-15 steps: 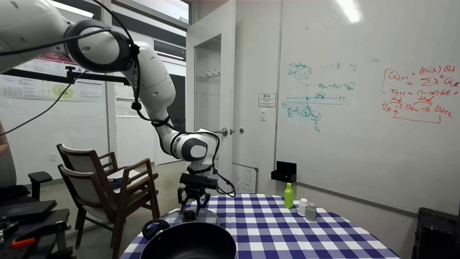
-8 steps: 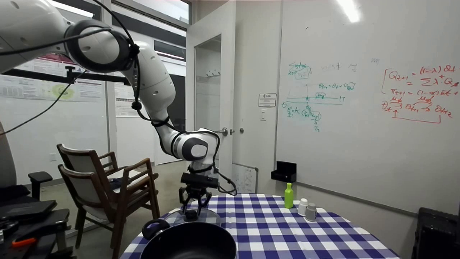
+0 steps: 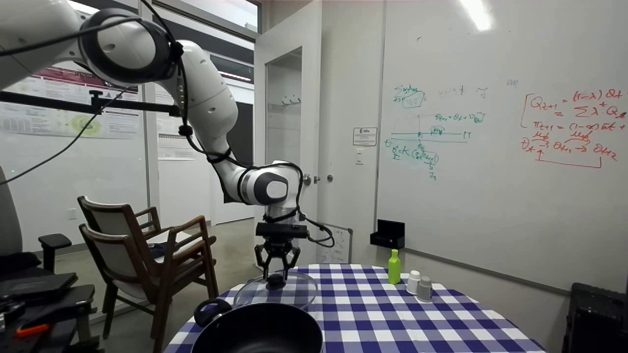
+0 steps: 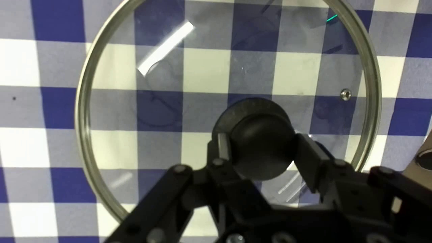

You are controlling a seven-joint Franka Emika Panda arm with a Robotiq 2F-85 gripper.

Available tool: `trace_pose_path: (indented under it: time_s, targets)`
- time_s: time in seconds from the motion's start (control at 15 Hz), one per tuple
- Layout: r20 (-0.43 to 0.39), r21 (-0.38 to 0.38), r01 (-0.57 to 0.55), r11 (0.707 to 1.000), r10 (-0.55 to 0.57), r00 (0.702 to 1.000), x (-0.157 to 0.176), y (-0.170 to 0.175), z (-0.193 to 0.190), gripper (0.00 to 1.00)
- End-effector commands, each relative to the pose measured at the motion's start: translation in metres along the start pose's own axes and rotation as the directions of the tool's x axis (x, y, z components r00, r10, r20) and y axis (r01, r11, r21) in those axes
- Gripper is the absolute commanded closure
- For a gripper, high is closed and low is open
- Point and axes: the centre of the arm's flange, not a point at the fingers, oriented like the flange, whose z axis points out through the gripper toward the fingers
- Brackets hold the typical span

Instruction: Put the glass lid on the black pot

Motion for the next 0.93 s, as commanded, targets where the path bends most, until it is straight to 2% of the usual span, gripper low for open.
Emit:
trace_pose_path:
  time_s: [0.0, 0.47, 0.87]
  targets:
    - [0.021, -0.087, 0.005, 0.996, -0.003, 1.0, -0.005, -0.01, -0.048, 0.75]
    - [0.04, -0.196, -0.051, 0.979, 0.06, 0.997, -0.031, -0.004, -0.105, 0.75]
    - [0.049, -0.21, -0.188, 0.959, 0.203, 0.978, -0.082, 0.007, -0.121, 0.75]
